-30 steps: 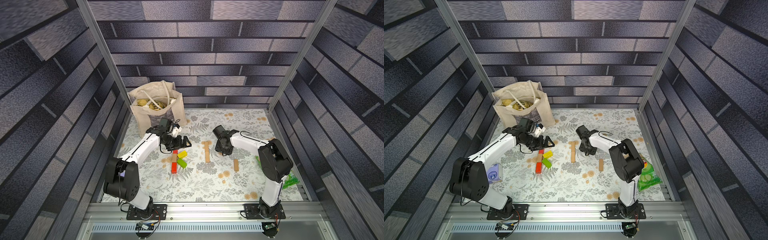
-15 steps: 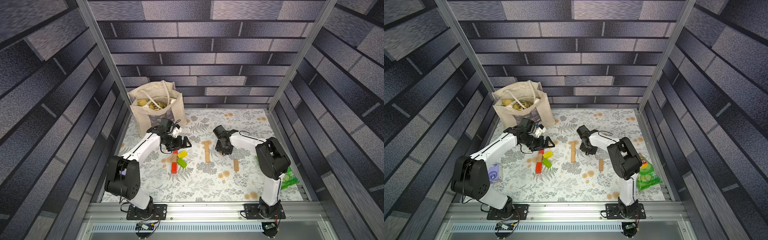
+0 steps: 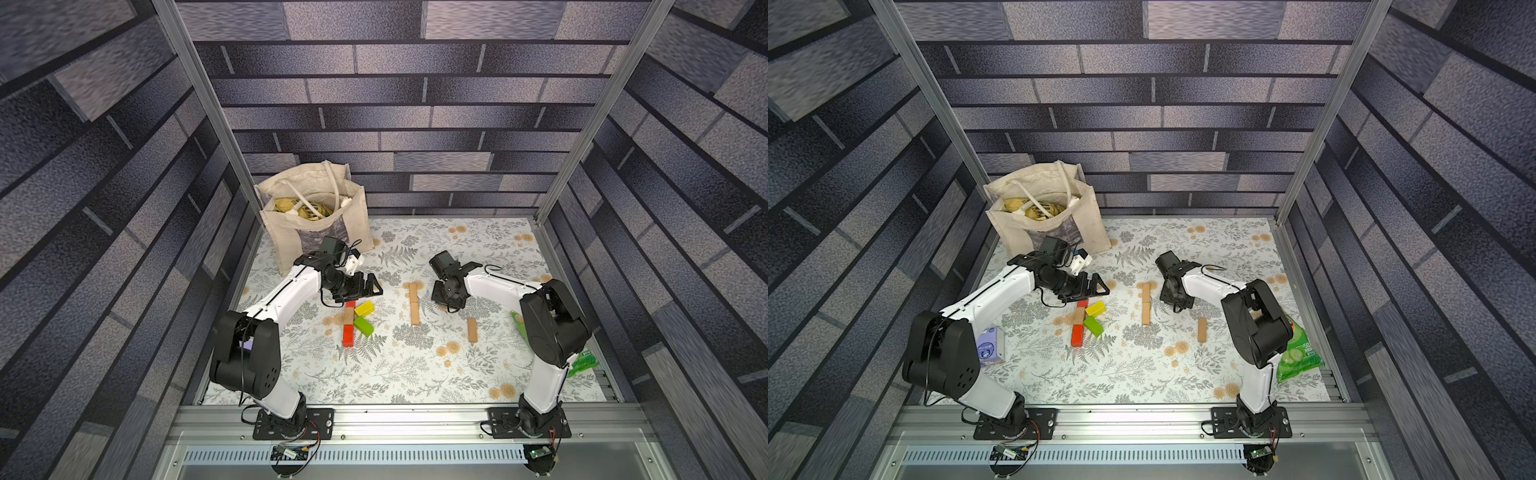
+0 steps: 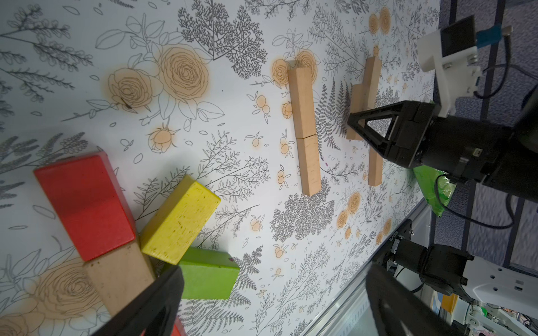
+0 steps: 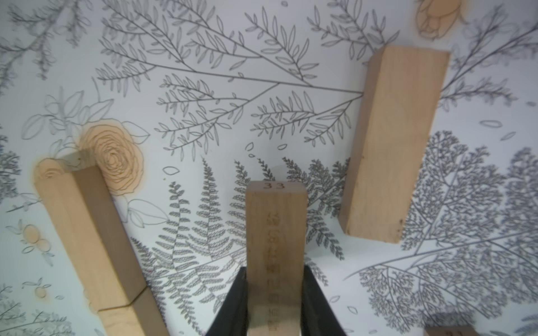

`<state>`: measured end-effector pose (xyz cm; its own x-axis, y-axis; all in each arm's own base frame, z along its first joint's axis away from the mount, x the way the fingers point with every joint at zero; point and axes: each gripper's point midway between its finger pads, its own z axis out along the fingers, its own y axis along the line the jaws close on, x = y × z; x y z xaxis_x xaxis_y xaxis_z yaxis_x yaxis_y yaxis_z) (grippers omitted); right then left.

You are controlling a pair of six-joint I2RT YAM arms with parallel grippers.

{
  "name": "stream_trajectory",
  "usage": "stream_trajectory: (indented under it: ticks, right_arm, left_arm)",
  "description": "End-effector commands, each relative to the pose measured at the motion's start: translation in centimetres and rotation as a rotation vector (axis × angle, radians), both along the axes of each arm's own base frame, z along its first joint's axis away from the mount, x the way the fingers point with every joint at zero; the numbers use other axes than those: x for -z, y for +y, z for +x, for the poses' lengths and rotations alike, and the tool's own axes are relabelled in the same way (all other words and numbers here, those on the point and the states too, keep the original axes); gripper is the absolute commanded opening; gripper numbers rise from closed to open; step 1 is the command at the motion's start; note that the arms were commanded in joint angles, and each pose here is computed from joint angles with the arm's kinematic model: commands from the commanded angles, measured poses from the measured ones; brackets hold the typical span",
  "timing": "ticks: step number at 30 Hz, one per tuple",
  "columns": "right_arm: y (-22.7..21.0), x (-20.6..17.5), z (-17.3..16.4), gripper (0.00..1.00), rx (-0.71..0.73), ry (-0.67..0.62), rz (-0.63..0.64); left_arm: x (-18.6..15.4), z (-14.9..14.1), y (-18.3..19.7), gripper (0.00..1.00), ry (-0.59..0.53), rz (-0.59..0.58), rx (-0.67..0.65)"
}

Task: Assemble the letter k with building blocks
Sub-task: Pick up the building block from the center of the board, then assemble the building block at the center of the board.

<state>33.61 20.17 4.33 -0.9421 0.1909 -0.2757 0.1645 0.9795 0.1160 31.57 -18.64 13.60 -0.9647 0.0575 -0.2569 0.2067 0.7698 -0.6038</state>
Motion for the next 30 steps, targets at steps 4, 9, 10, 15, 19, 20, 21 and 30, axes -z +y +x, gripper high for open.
stream_trajectory:
  ticks: [4,9,10,15,19,20,21,30]
  right_arm:
    - [2.4,-4.1,-2.9,0.08,-0.143,-0.022,-0.014]
    - [2.9,-4.4,-5.8,0.08,-0.153,-0.004,-0.002]
    - [3.0,-4.3,-6.4,0.08,-0.150,-0.003,0.004]
    - [3.5,-3.4,-9.2,0.08,-0.145,0.023,0.034]
    - [4.5,-2.7,-10.8,0.08,-0.149,0.051,0.039]
    - [4.8,-2.6,-11.2,0.08,-0.152,0.059,0.041]
    - [5.1,-2.4,-11.6,0.08,-0.155,0.069,0.043]
    - [6.4,-0.7,-13.5,0.08,-0.174,0.105,0.024]
  left_arm:
    - [-1.4,-1.0,0.2,1.00,-0.010,-0.010,0.006]
    - [-0.5,-3.8,-0.1,1.00,0.096,-0.067,-0.016]
    - [-0.3,-4.4,0.0,1.00,0.101,-0.072,-0.018]
    - [0.1,-6.5,0.4,1.00,0.118,-0.082,-0.016]
    - [0.0,-7.0,-0.5,1.00,0.156,-0.148,0.007]
    - [-0.2,-7.1,-0.7,1.00,0.159,-0.161,0.016]
    - [-0.4,-7.1,-0.7,1.00,0.156,-0.168,0.021]
    - [-1.7,-6.4,1.1,1.00,0.079,-0.156,-0.041]
